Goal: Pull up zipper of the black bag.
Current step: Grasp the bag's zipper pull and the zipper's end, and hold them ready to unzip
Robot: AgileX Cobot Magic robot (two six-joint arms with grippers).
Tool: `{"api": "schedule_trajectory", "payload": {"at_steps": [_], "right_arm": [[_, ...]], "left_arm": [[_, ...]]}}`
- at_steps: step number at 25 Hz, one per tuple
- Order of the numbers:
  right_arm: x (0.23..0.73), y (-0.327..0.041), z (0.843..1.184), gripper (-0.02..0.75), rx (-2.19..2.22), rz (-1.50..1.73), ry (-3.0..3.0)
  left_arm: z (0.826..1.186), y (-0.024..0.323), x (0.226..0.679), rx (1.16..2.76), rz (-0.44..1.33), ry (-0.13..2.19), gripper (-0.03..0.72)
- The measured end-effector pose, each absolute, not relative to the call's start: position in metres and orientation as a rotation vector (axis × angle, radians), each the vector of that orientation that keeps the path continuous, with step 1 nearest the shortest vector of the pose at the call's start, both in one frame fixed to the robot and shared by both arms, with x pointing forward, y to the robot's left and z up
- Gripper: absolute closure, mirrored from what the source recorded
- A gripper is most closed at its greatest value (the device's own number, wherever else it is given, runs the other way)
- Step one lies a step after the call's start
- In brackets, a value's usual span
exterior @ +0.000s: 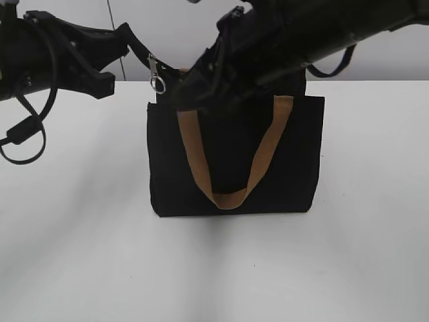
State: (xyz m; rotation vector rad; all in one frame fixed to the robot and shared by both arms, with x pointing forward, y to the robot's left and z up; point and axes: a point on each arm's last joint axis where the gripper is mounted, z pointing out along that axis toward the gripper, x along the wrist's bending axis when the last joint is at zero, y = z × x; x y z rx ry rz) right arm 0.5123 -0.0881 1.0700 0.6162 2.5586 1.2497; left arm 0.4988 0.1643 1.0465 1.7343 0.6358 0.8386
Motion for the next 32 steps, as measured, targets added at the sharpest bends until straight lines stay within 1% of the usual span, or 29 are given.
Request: {"api": "schedule_trajectory", "payload": {"at_steps": [4,8,15,32], "right_arm": [[0.534,-0.072,1.064,0.428,0.585,1.247,2.563],[0.551,-0.061,1.049,0.43,0.603,1.234,2.585],[0.561,-0.054,1.029,0.486,0.661,1.225,2.617],[0.568,-0.052,1.033,0.497,0.733,1.294,2.514]], "left_arm": [[1.046,0.164,0.499,1.735,0.839,0.636,0.684],[1.046,0.164,0.499,1.735,0.839,0.636,0.683],[1.046,0.164,0.499,1.735,0.839,0.636,0.684],[1.046,0.164,0.499,1.735,0.839,0.636,0.684]]}}
